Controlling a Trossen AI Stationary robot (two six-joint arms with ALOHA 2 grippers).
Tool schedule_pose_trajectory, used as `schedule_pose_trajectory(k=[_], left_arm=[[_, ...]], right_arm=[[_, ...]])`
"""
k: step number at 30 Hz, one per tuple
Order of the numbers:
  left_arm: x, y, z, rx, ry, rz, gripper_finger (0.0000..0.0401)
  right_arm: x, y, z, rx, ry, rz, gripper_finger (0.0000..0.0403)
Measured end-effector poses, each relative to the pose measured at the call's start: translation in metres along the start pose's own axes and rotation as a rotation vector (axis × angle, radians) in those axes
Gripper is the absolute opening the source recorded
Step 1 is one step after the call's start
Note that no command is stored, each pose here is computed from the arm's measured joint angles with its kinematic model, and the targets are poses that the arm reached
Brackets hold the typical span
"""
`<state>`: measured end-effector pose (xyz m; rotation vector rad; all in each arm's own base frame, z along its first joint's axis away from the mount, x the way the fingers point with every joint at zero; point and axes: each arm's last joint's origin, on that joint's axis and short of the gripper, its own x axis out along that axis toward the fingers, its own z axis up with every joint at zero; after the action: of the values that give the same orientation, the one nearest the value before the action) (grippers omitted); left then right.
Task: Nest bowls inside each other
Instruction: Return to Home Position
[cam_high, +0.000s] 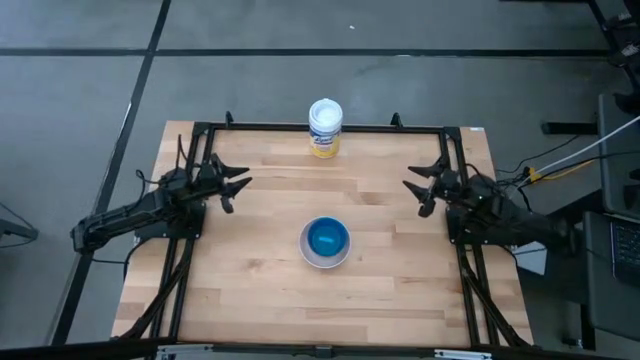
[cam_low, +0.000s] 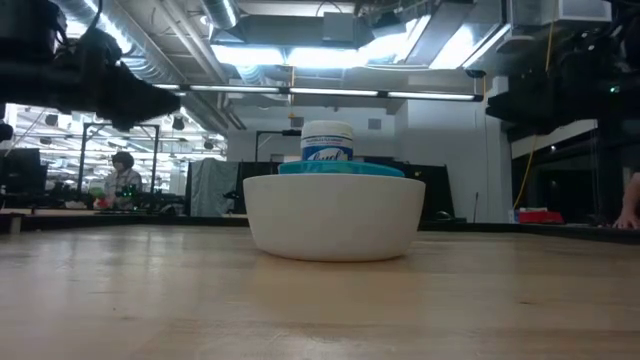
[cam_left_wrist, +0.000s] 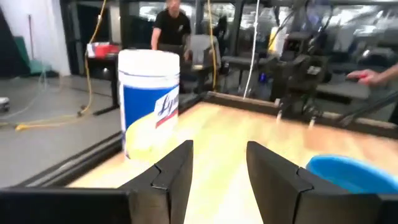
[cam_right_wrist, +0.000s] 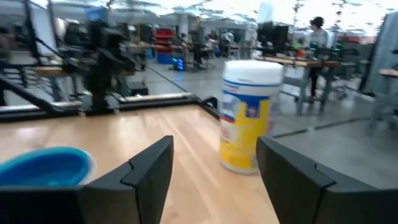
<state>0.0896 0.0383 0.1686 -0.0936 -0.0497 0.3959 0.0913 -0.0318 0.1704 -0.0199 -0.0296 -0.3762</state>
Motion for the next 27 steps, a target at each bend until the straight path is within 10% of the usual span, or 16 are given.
schedule_pose_trajectory(k=[27], left_arm=[[0.0, -0.009, -0.002, 0.051, 0.024, -0.093, 0.0145]], right_arm=[[-0.007, 0.033, 0.0, 0.144, 0.029, 0.374, 0.0216]])
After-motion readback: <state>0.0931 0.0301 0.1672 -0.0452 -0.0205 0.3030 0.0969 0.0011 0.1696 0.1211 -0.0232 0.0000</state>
